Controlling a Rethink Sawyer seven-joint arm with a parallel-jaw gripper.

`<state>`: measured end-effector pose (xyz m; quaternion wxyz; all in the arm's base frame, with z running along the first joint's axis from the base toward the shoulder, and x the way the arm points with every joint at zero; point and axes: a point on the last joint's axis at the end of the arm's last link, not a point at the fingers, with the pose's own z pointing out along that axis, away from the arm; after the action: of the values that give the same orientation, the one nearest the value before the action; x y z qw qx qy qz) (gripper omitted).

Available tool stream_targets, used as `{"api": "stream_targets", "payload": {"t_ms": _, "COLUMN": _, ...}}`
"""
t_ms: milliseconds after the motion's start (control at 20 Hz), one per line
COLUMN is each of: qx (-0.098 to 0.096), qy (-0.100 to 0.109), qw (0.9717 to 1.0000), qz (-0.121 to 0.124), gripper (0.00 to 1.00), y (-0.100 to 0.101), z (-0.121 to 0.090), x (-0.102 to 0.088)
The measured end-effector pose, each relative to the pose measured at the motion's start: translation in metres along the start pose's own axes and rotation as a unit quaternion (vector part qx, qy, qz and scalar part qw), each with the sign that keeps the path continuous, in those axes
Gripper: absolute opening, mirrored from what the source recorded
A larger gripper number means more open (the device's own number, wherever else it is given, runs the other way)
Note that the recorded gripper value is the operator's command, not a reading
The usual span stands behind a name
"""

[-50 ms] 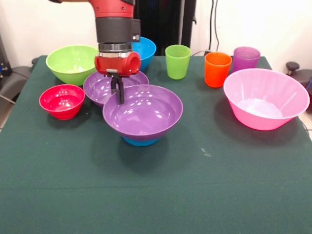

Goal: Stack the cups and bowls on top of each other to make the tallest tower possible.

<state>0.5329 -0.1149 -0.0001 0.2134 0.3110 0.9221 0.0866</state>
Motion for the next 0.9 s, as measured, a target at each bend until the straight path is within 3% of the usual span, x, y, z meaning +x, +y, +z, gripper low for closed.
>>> {"api": "stream_targets", "payload": {"t_ms": 400, "qx": -0.003, "qy": 0.001, "qw": 1.0000, "qz": 0.003, "gripper": 0.00, "y": 0.000, "z": 0.007, "x": -0.018}}
{"api": "stream_targets", "payload": {"t_ms": 900, "qx": 0.005, "qy": 0.007, "qw": 0.9997, "qz": -0.021, "gripper": 0.00, "y": 0.015, "z": 0.006, "x": -0.011}}
